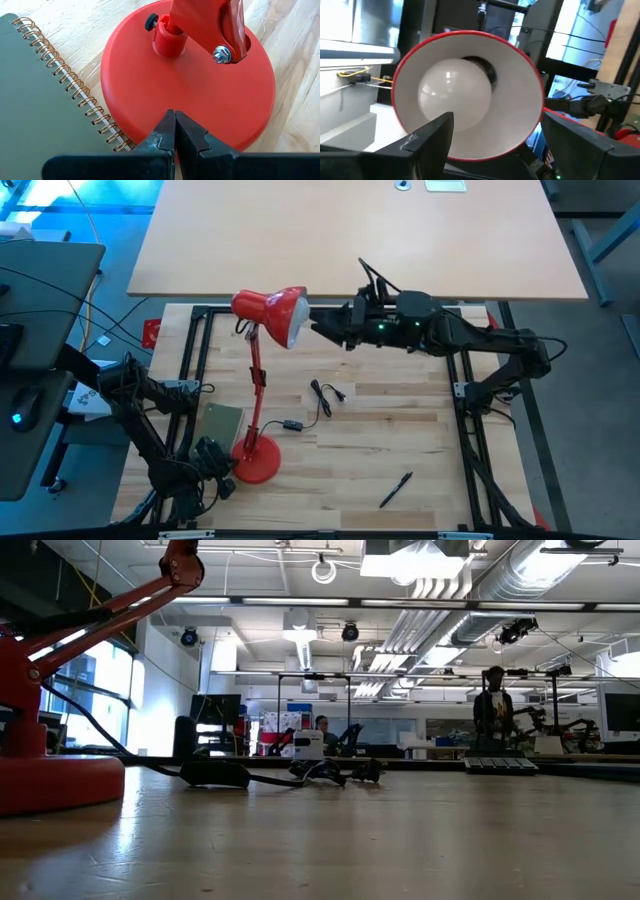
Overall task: Screw lightbulb
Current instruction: Remove the white lightbulb from the red lamp
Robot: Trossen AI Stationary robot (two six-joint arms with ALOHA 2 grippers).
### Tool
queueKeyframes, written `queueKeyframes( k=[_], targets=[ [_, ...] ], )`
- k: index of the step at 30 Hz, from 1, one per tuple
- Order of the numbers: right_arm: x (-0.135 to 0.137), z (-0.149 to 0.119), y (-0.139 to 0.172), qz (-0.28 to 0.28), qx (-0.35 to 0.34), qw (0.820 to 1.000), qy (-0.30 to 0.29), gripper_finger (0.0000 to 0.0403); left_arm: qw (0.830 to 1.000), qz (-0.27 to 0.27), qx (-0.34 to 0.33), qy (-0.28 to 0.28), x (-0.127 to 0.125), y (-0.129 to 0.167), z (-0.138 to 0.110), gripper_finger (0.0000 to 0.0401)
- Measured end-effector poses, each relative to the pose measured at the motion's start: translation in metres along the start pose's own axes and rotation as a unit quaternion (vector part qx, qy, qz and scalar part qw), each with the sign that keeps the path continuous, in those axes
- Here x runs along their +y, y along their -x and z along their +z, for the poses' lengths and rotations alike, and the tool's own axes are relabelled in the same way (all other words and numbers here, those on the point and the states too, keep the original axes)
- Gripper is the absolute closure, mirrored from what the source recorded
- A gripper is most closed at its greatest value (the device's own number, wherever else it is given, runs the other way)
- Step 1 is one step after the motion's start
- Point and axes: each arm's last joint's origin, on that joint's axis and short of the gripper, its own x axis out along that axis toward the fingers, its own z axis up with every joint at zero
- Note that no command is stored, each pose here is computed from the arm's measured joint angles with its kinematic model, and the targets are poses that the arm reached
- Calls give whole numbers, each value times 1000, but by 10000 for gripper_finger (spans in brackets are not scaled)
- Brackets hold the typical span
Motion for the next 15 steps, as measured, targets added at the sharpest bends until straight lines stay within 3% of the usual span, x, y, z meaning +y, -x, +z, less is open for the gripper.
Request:
queueKeyframes(
  k=[5, 9, 15],
  targets=[
    [4, 1, 2, 16, -4, 1000, -9, 107, 1000, 0, 0, 0, 0, 0, 0, 401],
    [11, 3, 2, 53, -4, 997, -54, 107, 1000, -1, 0, 0, 0, 0, 0, 401],
    [6, 3, 2, 25, -20, 995, -90, 107, 1000, -1, -2, -1, 1, 0, 0, 401]
  ],
)
